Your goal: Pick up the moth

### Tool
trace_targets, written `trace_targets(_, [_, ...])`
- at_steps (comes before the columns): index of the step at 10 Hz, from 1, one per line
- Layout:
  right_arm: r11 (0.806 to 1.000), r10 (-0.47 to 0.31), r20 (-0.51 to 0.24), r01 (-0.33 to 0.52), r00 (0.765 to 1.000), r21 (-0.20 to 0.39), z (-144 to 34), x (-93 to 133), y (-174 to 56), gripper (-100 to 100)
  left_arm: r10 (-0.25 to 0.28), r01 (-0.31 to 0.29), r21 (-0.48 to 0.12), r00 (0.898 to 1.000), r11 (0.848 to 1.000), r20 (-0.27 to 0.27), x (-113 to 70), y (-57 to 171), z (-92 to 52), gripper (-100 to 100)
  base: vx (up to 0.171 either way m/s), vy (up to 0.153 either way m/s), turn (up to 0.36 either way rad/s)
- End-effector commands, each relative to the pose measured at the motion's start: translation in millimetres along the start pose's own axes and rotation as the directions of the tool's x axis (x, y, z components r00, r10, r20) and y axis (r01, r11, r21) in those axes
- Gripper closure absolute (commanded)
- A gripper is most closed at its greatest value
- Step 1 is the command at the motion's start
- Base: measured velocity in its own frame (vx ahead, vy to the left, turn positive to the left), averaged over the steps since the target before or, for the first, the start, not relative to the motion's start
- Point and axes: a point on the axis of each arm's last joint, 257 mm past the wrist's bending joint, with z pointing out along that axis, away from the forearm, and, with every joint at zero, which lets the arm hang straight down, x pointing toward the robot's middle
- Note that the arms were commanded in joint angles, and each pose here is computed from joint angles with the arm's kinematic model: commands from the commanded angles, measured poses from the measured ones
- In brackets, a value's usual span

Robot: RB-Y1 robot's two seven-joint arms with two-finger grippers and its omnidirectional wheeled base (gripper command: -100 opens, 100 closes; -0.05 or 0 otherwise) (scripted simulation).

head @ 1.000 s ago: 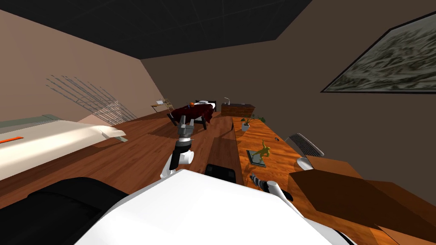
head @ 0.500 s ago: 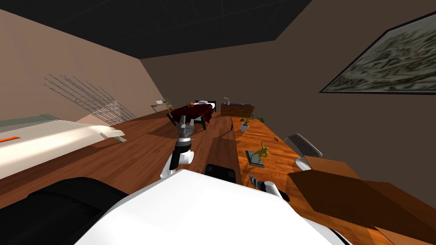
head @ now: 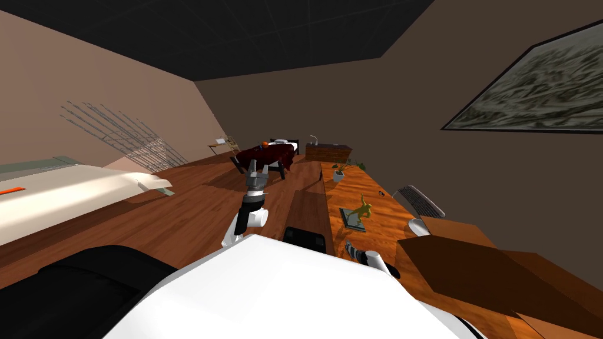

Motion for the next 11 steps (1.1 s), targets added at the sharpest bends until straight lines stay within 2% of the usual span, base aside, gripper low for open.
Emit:
trace_targets(1, [1.000,0.013,-0.003,-0.013,1.000,-0.005,-6.9,10.2,15.2,100,0.000,0.000,0.000,1.000,1.000,0.000,0.0,0.0,0.0,0,-0.025,0.065,0.009])
trace_targets(2, [1.000,-0.010,0.034,0.011,0.999,-0.017,-7.5,-11.6,24.3,100,0.000,0.000,0.000,1.000,1.000,0.000,0.0,0.0,0.0,0,-0.023,0.076,0.012])
trace_targets(3, [0.999,-0.054,0.011,0.054,0.999,-0.010,-6.9,3.2,18.1,100,0.000,0.000,0.000,1.000,1.000,0.000,0.0,0.0,0.0,0,-0.022,0.039,-0.034])
trace_targets(4, [0.998,-0.053,0.027,0.053,0.998,-0.015,-7.1,-5.7,21.6,100,0.000,0.000,0.000,1.000,1.000,0.000,0.0,0.0,0.0,0,-0.006,0.010,0.009])
trace_targets(5, [1.000,-0.002,-0.003,0.002,1.000,-0.005,-6.9,10.2,15.2,100,0.000,0.000,0.000,1.000,1.000,0.000,0.0,0.0,0.0,0,0.000,-0.007,-0.004])
trace_targets(6, [1.000,-0.002,-0.020,0.002,1.000,0.000,-7.0,20.1,11.5,100,0.000,0.000,0.000,1.000,1.000,0.000,0.0,0.0,0.0,0,0.001,-0.009,0.003])
trace_targets(7, [1.000,0.014,-0.004,-0.014,1.000,-0.006,-13.7,19.7,28.2,100,0.000,0.000,0.000,1.000,1.000,0.000,0.0,0.0,0.0,0,-0.009,0.052,0.035])
trace_targets(10, [1.000,0.003,-0.005,-0.003,1.000,-0.006,-13.2,19.9,27.4,100,0.000,0.000,0.000,1.000,1.000,0.000,0.0,0.0,0.0,0,-0.016,0.037,-0.011])
trace_targets(11, [1.000,0.008,-0.004,-0.008,1.000,-0.005,-13.3,19.2,27.3,0,0.000,0.000,0.000,1.000,1.000,0.000,0.0,0.0,0.0,0,0.000,0.000,0.000])
